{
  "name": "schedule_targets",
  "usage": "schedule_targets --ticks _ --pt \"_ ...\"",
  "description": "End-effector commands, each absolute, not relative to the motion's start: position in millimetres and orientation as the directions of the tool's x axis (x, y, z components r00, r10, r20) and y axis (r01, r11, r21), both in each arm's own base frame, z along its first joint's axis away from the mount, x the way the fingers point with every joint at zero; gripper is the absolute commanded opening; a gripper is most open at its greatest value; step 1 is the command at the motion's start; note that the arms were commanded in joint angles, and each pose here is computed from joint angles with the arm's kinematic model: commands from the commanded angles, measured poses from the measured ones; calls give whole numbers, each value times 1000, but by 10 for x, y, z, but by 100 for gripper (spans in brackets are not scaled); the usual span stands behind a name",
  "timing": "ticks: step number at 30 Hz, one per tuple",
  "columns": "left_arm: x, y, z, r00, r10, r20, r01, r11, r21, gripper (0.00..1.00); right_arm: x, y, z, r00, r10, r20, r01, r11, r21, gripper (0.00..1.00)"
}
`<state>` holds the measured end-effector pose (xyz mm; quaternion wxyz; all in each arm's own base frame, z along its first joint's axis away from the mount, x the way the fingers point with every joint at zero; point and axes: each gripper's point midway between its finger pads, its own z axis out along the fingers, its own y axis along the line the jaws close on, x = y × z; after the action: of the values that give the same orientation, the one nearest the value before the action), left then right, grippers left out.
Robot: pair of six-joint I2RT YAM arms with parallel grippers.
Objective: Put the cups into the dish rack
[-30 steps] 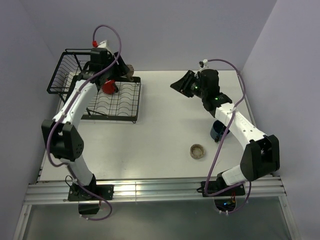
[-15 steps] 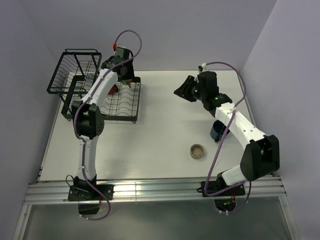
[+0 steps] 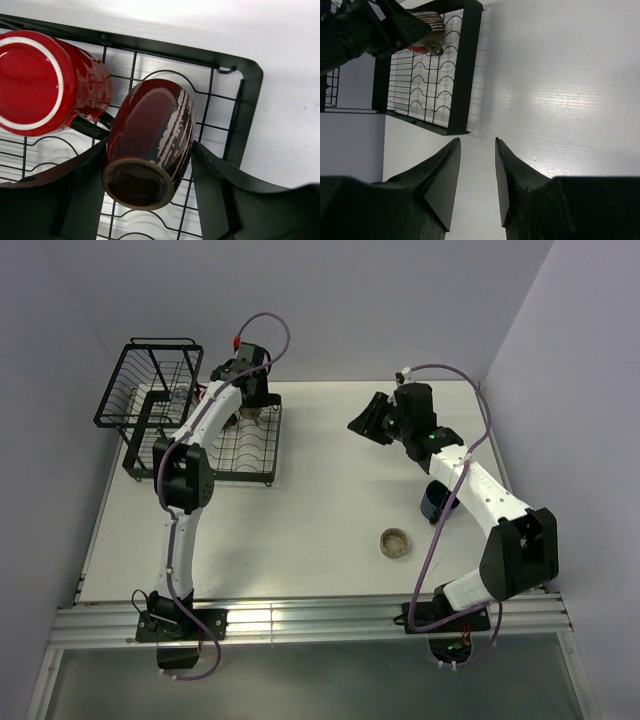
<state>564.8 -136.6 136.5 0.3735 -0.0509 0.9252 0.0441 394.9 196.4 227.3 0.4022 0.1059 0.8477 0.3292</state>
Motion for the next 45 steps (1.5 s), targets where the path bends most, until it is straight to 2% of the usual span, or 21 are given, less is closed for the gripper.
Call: schedule_targets --ticks 1,10,37,40,45 --pt "5798 -1382 1641 -652 -47 -757 -128 991 49 0 4042 1948 2428 -616 446 -650 -114 766 633 41" --pt "5854 -1382 1469 -665 -36 -746 -129 989 68 0 4062 1934 2362 -621 440 -649 -104 774 624 41" --pt "5955 -1339 1269 -670 -25 -742 -143 985 96 15 4129 1952 2219 -642 427 -637 -88 784 614 41" --pt "5969 -1326 1257 -668 -26 -744 -148 984 99 19 4136 1954 2206 -643 425 -637 -88 786 613 41" --pt "5982 -1310 1232 -663 -29 -748 -159 982 103 38 4133 1963 2195 -646 423 -636 -89 785 613 42"
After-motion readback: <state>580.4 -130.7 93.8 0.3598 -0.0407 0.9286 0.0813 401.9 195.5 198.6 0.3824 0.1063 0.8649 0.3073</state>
